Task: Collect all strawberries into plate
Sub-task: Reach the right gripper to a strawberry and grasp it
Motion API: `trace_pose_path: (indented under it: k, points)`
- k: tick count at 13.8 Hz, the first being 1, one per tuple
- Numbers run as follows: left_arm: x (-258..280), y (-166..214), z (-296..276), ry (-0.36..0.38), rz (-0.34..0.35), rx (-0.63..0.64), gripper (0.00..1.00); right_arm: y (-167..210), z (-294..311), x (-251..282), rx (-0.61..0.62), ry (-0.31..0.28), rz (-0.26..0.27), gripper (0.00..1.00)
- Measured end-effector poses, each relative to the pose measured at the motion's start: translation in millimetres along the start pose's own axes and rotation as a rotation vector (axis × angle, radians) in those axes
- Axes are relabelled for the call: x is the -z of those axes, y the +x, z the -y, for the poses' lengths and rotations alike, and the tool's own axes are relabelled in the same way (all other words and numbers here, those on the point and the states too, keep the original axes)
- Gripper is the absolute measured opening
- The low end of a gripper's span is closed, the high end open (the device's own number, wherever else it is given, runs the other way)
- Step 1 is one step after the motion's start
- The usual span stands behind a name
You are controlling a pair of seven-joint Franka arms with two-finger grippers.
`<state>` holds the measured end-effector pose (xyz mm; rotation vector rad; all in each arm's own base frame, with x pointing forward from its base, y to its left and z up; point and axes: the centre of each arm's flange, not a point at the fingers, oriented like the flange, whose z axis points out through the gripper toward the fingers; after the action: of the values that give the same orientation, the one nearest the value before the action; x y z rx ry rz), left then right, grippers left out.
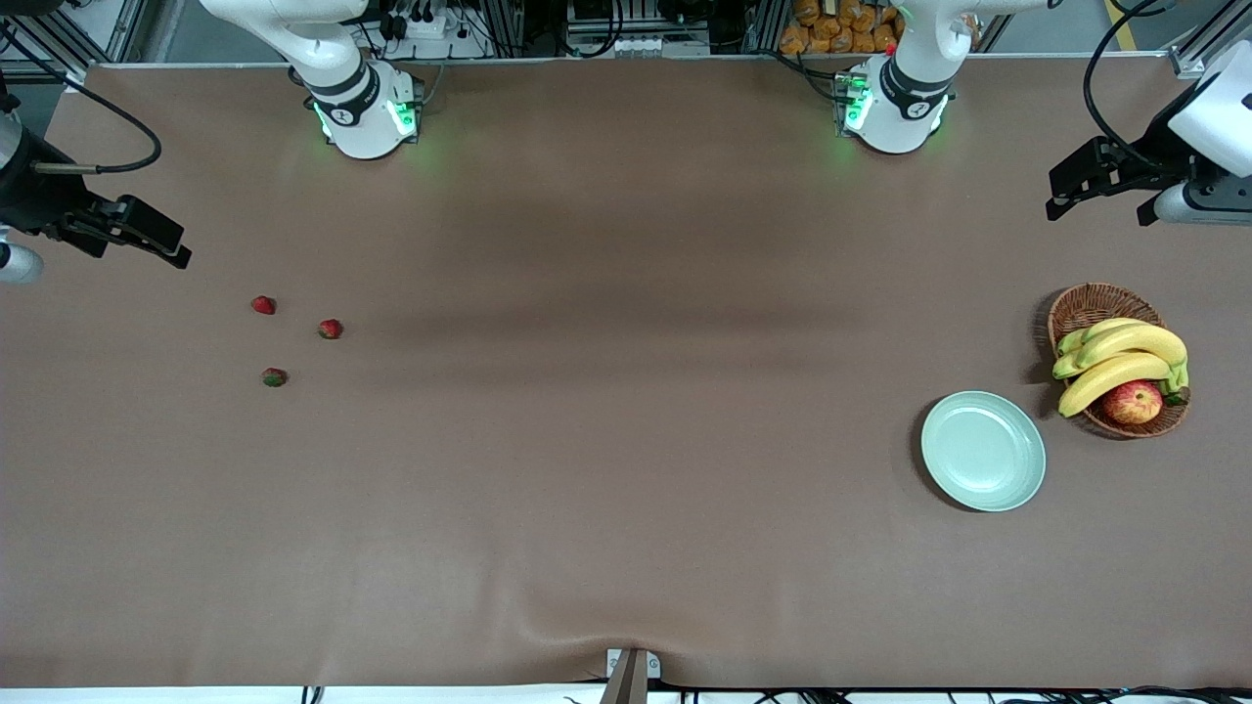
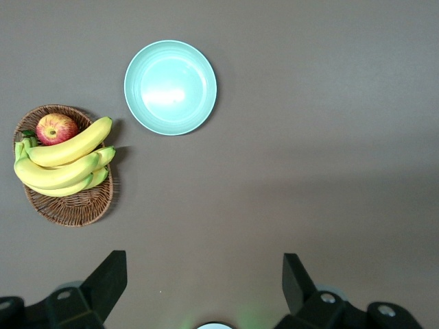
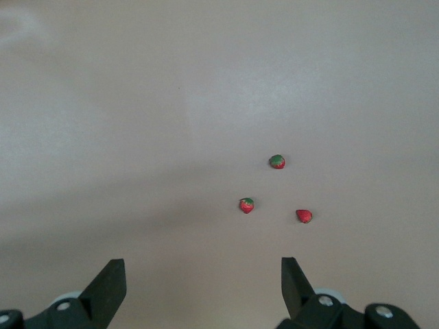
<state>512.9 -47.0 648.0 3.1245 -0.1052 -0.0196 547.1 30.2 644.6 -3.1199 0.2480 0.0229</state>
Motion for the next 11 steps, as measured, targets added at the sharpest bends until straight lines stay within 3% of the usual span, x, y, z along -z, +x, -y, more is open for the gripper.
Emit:
trace_pose_path:
  k: [11]
  points:
    - [-2.3, 1.4, -0.1, 0.000, 0.004, -0.001, 1.00, 2.8, -4.4, -8.8, -0.009, -0.004, 0.019, 1.00]
